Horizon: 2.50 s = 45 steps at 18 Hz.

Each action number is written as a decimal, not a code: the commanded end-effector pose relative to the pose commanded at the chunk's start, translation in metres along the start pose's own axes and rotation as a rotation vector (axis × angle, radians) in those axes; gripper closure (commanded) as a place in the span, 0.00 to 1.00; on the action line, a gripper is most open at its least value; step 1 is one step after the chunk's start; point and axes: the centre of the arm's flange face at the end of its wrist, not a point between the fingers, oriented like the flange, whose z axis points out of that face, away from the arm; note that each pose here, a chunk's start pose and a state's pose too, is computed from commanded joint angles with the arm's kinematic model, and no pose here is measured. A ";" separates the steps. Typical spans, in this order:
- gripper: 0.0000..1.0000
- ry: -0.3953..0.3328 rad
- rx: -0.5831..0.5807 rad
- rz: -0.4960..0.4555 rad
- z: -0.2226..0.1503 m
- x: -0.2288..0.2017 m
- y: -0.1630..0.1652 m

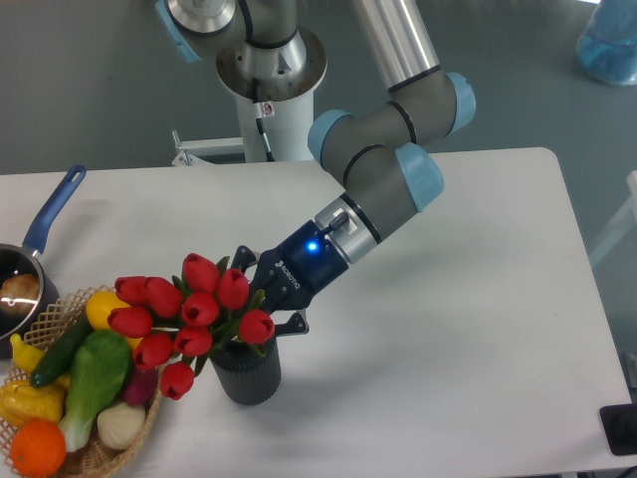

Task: Insert the flowers into the vase
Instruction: 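Lift and tilt the tulips upright above the vase opening, then push the tulip stems down into the black vase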

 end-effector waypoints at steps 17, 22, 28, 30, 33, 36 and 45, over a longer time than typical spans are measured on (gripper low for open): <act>0.75 0.019 0.036 -0.021 0.002 -0.003 0.010; 0.75 0.020 0.035 -0.026 0.003 -0.003 0.013; 0.75 0.021 0.032 -0.040 0.003 -0.003 0.017; 0.75 0.017 0.032 -0.048 0.001 -0.003 0.021; 0.75 0.015 0.031 -0.054 -0.001 -0.003 0.024; 0.74 0.015 0.031 -0.054 -0.001 -0.003 0.024; 0.73 0.018 0.030 -0.075 0.001 -0.004 0.035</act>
